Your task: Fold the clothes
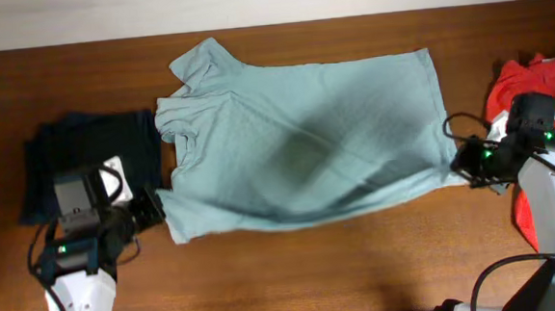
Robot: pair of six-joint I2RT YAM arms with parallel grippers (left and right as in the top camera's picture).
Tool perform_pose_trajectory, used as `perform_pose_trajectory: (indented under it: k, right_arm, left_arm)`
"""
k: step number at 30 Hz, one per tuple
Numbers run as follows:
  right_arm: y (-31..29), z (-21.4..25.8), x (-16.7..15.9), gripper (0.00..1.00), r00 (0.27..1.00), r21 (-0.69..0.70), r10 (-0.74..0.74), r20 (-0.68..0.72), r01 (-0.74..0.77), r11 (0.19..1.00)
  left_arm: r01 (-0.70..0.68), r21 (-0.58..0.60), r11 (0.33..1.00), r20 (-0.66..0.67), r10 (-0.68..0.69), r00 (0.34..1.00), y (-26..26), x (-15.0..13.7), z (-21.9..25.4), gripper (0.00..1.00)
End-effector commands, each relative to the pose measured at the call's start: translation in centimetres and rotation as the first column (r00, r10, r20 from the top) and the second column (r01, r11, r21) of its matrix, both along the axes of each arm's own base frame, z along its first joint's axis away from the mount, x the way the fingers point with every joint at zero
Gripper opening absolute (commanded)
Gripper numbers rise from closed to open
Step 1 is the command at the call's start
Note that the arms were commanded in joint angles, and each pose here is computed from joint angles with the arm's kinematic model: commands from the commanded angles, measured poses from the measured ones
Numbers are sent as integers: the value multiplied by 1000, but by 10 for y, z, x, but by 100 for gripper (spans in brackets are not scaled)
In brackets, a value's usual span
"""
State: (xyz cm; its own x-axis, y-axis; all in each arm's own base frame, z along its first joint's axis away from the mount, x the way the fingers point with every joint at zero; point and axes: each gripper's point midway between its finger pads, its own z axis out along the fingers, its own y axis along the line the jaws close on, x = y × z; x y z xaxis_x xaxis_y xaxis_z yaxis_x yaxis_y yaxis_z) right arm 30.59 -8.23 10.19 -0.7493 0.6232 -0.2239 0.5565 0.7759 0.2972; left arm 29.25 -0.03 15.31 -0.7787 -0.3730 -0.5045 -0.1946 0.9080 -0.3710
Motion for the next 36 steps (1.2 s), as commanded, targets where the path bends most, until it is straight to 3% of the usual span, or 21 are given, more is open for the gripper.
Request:
perform_pose_trajectory:
  k: [1,11,12,14,19,20,23,29,36]
  right_arm:
    - [-4,8,14,5,997,7,-59,46,58,998]
    - [-10,-22,47,7,995,43,-68,76,65,997]
    - [-8,-24,51,11,995,58,-58,86,53,997]
    - [-8,-25,56,37,993,64,-52,103,45,997]
    - [-8,-17,67,61,987,56,-21,161,12,998]
    - [-6,-16,67,63,987,69,-17,162,6,998]
    - [5,-14,61,67,987,99,36,157,-52,994]
    - [12,23,43,68,977,58,84,195,-97,994]
    - [35,102,28,71,897,0,168,409,-184,983]
  left_arm:
    - [24,18,1000,77,-25,997,1,24,20,0]
    - [118,43,992,121,-122,985,-1,85,-8,1]
    - [126,43,991,124,-130,984,-3,90,-12,1]
    - [147,54,988,141,-153,978,-8,99,-15,1]
    - [153,99,983,192,-169,967,-7,115,-5,30]
    - [144,105,984,191,-162,968,-4,115,-1,40]
    - [155,131,979,165,-176,970,5,114,19,50]
    - [208,142,968,69,-220,973,6,93,74,50]
    - [245,129,961,50,-253,966,-10,70,100,50]
